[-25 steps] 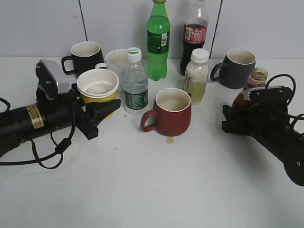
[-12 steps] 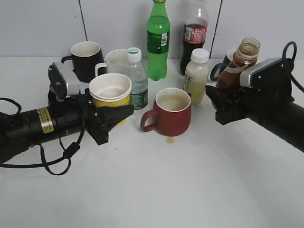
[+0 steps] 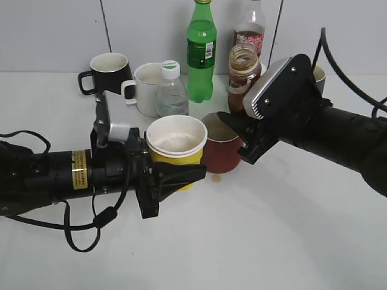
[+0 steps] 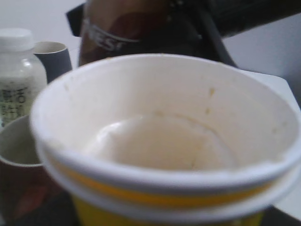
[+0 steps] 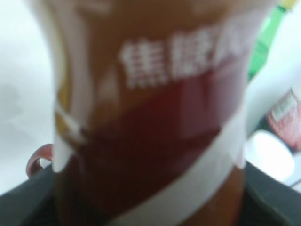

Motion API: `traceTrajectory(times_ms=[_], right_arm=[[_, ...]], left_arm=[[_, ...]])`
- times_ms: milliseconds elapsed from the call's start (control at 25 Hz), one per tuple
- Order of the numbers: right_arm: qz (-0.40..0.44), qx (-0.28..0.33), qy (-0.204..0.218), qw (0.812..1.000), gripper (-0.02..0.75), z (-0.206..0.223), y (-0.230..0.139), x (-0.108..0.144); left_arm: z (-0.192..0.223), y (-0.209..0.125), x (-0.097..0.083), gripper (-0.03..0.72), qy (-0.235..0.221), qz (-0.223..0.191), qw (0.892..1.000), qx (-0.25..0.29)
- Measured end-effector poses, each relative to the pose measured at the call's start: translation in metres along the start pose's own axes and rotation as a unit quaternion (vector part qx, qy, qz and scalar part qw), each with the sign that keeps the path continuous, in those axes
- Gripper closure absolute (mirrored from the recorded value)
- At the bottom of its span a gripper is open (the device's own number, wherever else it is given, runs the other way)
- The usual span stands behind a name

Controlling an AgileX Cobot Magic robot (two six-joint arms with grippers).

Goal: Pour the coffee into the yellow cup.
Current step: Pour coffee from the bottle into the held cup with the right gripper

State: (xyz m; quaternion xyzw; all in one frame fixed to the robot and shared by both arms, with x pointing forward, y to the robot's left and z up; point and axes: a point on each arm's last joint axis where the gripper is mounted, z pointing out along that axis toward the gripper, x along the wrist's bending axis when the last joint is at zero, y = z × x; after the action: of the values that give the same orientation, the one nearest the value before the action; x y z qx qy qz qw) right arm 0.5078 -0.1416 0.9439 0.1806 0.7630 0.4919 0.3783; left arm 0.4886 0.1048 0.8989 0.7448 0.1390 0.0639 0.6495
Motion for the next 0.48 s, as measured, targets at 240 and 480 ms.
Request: traceTrajectory(times_ms=[240,480], right_arm=[[-0.131,0.001,0.020,0.991,0.235,0.009,0.010,0.003],[-0.244,-0.009,0.023,0.969,0.235,0.012,0.015,0.001]], left_arm=[[0.011,0.000,-0.018,0.311,-0.037,0.000,0.999,0.004],[0.012,0.002,-0.018,0.311,-0.032,-0.002,0.999,0.001]])
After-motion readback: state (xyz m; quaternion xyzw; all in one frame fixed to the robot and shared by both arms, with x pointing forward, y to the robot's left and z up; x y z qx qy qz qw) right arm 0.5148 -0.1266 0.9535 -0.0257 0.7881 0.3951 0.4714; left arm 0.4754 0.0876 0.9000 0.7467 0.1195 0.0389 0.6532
